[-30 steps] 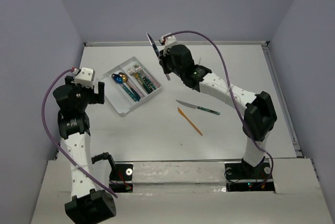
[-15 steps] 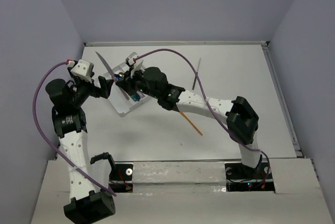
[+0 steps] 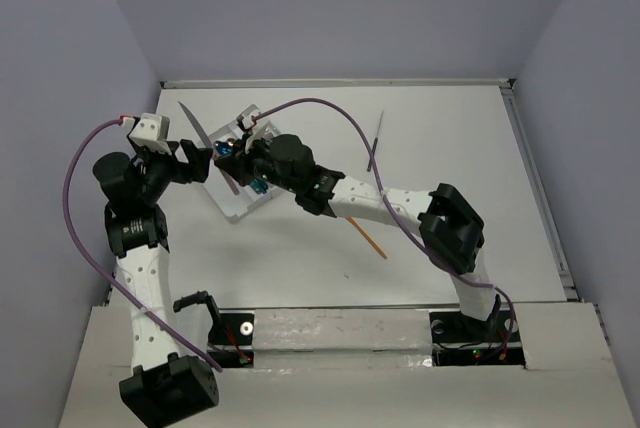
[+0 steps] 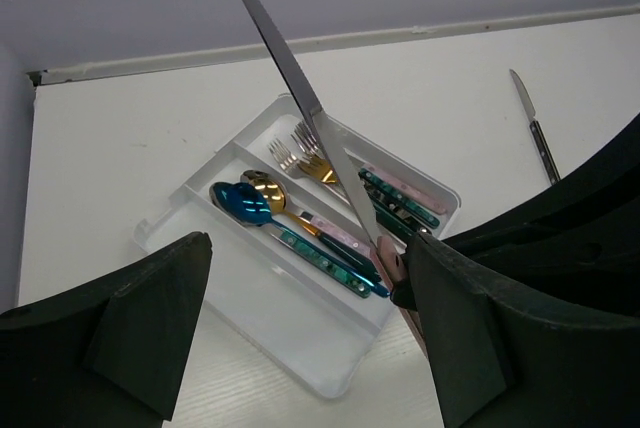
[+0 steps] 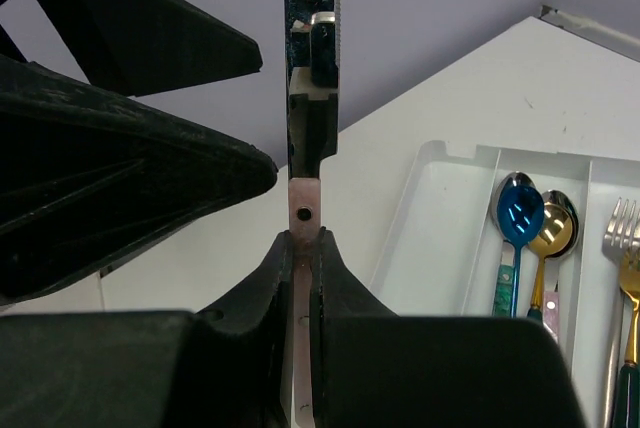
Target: Sort the eating utensils into containers
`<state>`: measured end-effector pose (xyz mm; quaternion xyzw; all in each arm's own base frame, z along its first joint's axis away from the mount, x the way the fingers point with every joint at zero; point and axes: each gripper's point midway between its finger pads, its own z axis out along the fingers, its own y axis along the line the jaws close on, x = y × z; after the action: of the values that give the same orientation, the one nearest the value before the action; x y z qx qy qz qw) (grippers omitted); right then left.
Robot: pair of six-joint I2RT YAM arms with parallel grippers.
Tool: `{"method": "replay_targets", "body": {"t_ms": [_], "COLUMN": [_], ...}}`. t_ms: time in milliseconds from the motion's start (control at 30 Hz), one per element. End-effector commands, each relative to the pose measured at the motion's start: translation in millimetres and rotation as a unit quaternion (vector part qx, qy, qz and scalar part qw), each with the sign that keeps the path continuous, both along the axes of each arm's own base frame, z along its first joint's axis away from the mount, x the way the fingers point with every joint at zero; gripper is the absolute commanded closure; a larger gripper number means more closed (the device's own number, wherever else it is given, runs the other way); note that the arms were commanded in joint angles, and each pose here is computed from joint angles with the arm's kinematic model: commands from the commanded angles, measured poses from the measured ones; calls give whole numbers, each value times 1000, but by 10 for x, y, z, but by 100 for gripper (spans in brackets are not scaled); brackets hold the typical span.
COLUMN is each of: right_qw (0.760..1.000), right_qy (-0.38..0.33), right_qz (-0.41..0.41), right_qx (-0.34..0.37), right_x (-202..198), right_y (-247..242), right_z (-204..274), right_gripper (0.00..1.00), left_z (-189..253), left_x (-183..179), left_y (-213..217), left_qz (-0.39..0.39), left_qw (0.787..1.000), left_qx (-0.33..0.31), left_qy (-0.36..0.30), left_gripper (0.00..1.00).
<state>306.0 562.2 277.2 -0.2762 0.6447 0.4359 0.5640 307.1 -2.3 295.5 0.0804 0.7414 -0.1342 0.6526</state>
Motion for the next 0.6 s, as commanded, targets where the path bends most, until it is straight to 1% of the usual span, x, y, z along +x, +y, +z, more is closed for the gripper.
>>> {"method": "replay_targets", "body": {"t_ms": [0, 133, 167, 233, 367, 567], "right_qw": [997, 997, 997, 997, 997, 997], "right_qy": [-33, -34, -33, -35, -36, -31], "right_qz": [3, 8, 10, 10, 12, 15], "right_qx": [64, 67, 68, 69, 71, 67], "right_x": [-45, -61, -68, -68, -72, -61], "right_y": [17, 30, 30, 34, 38, 85], "right_z": [478, 500, 509, 523, 565, 515], "right_gripper": [100, 100, 100, 100, 100, 100], "left_z": [37, -8, 6, 1, -97, -165], "left_x": [42, 78, 78, 79, 72, 82], "left_y": [41, 36, 15, -15, -49, -99], "left_qz": [13, 10, 8, 0, -9, -23], "left_qw": [1000, 1000, 999, 999, 999, 998], "left_qx": [-7, -17, -33, -38, -48, -65], "left_qy": [-15, -9, -7, -7, 2, 12], "left_gripper": [10, 11, 14, 17, 18, 21]}}
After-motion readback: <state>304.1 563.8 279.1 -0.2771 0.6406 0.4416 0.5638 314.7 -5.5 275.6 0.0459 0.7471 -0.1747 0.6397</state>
